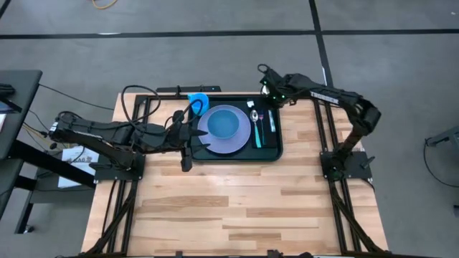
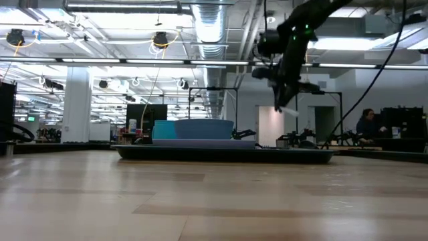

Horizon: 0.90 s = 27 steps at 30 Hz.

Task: Set up tray
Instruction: Put the knife on top of the table napkin to the right of the fork on the tray

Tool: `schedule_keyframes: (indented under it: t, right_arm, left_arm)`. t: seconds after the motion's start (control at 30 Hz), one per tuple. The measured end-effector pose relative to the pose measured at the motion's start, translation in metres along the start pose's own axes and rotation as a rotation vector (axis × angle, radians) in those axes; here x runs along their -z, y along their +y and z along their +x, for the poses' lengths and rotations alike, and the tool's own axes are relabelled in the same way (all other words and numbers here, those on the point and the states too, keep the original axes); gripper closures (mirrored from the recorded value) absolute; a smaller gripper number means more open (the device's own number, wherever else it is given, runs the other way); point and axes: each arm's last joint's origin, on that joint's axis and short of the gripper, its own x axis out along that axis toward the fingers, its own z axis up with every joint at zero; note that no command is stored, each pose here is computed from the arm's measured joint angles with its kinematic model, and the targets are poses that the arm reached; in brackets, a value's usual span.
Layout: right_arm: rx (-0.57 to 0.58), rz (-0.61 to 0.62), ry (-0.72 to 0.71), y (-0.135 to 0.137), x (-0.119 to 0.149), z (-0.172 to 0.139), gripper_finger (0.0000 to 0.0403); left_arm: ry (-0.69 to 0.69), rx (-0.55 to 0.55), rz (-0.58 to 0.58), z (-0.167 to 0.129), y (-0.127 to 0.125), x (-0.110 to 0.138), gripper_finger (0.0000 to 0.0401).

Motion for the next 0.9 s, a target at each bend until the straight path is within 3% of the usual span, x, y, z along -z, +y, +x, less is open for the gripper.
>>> schedule_keyframes:
  t: [0.1, 0.2, 0.43, 0.9]
  right_arm:
    - [0.019, 0.017, 0.049, -0.008, 0.001, 0.018, 0.0392]
    - [-0.033, 0.030, 0.086, -0.015, 0.008, 0.036, 0.0392]
    - [-0.109, 0.123, 0.048, -0.044, 0.025, 0.057, 0.0392]
    - [-0.078, 0.139, 0.128, -0.045, 0.034, 0.093, 0.0392]
  left_arm:
    - [-0.001, 0.008, 0.000, -0.001, -0.002, 0.000, 0.0228]
    - [-0.001, 0.016, 0.001, -0.001, -0.004, 0.000, 0.0228]
    - [-0.003, 0.019, 0.002, -0.002, -0.005, 0.000, 0.0228]
    - [-0.002, 0.017, -0.023, -0.001, -0.006, 0.000, 0.0228]
